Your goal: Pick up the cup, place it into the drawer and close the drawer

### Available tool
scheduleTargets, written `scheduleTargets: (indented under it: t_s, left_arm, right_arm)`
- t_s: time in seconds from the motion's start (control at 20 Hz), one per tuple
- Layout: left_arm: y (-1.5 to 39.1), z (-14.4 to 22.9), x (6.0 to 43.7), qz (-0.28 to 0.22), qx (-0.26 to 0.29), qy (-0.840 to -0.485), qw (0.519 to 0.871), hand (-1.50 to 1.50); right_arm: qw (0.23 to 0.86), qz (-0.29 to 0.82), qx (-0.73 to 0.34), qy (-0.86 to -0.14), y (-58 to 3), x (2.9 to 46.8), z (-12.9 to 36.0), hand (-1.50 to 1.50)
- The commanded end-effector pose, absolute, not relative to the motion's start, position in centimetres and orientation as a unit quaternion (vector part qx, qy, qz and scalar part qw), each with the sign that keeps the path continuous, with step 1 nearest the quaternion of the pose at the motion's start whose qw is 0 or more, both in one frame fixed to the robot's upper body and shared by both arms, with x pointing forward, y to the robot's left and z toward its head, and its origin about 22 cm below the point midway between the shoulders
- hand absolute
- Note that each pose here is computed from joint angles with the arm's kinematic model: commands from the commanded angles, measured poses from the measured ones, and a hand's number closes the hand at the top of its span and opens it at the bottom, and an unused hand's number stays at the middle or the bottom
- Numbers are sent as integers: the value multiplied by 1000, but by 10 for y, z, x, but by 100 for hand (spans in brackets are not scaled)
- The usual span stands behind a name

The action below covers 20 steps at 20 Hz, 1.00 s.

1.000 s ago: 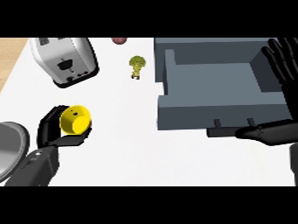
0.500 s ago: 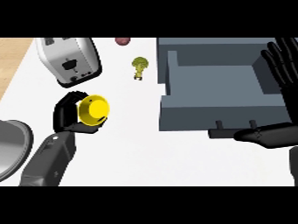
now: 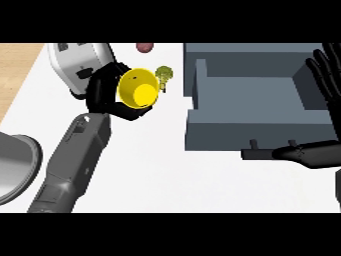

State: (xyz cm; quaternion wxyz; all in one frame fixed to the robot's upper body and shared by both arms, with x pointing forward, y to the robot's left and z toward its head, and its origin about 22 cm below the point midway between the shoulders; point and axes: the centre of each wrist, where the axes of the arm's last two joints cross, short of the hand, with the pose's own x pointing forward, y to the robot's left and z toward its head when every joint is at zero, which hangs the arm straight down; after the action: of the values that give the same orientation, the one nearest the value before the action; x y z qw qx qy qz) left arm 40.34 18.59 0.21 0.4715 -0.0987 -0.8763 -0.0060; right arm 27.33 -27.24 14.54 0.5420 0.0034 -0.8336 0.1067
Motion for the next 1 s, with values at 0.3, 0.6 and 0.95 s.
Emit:
scheduleTargets:
  t_s: [0.3, 0.6, 0.95]
  left_arm:
    - [101, 132, 430, -59, -110, -877, 464, 150]
    - [54, 176, 442, -76, -69, -859, 501, 150]
    - [31, 180, 448, -95, -15, -817, 569, 150]
  right_arm:
    - [543, 112, 3, -833, -280, 286, 138, -150]
    - [540, 113, 10, -834, -280, 282, 146, -150]
    - [525, 117, 17, -843, -269, 288, 155, -150]
